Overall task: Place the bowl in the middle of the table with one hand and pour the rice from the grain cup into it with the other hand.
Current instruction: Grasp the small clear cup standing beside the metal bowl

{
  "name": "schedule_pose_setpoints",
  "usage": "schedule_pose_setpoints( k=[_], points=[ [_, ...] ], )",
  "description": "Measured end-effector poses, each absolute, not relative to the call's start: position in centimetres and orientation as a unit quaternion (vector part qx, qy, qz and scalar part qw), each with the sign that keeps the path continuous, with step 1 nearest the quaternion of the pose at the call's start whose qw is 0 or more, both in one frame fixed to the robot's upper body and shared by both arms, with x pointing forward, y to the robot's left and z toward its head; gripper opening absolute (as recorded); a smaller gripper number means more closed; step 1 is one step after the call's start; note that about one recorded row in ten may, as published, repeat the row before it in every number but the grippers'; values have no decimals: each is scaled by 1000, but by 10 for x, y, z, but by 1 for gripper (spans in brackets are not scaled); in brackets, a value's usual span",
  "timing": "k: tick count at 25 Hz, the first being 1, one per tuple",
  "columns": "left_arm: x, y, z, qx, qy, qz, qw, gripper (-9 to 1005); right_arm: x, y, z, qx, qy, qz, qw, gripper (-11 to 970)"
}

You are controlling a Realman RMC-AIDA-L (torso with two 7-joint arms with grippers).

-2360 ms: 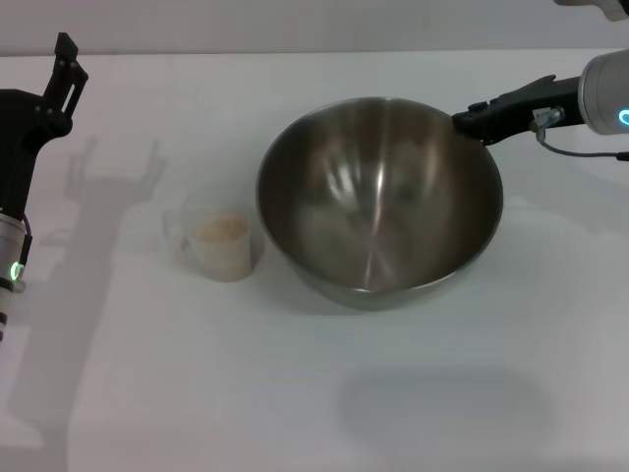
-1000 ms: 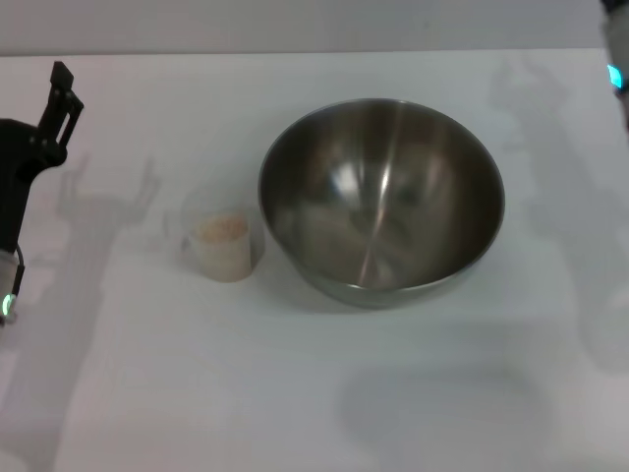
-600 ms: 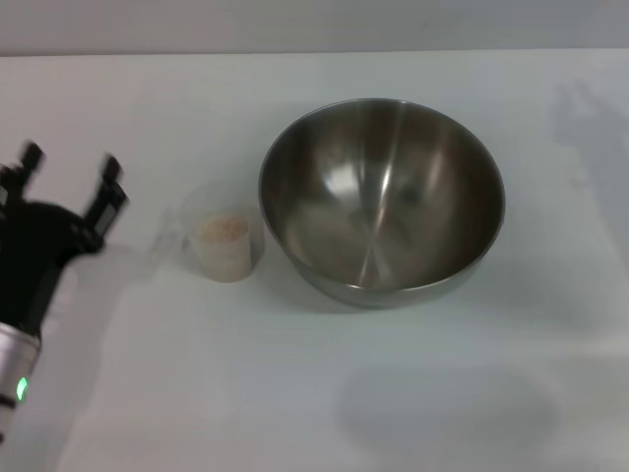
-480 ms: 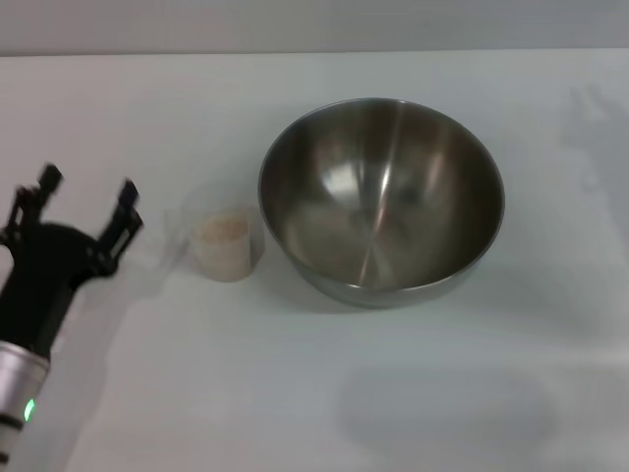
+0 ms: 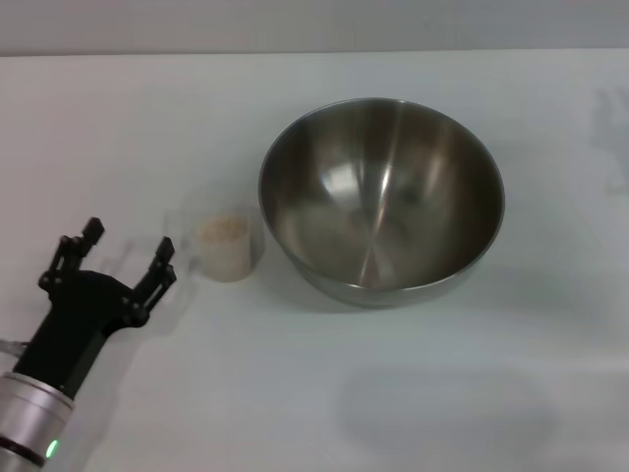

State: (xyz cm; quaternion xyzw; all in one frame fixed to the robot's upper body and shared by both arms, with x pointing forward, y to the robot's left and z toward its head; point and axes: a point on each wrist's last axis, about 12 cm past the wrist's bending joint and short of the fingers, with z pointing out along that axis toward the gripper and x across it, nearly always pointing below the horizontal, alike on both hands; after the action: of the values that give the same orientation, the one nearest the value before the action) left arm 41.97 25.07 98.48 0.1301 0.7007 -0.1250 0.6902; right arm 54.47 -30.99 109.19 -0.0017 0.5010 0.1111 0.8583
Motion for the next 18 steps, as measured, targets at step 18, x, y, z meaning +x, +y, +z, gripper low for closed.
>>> schedule_pose_setpoints(
  k=[18],
  points=[
    [450,245,982,153,725,-118,661,769,545,-314,1091,-7,508,100,856,232]
  ],
)
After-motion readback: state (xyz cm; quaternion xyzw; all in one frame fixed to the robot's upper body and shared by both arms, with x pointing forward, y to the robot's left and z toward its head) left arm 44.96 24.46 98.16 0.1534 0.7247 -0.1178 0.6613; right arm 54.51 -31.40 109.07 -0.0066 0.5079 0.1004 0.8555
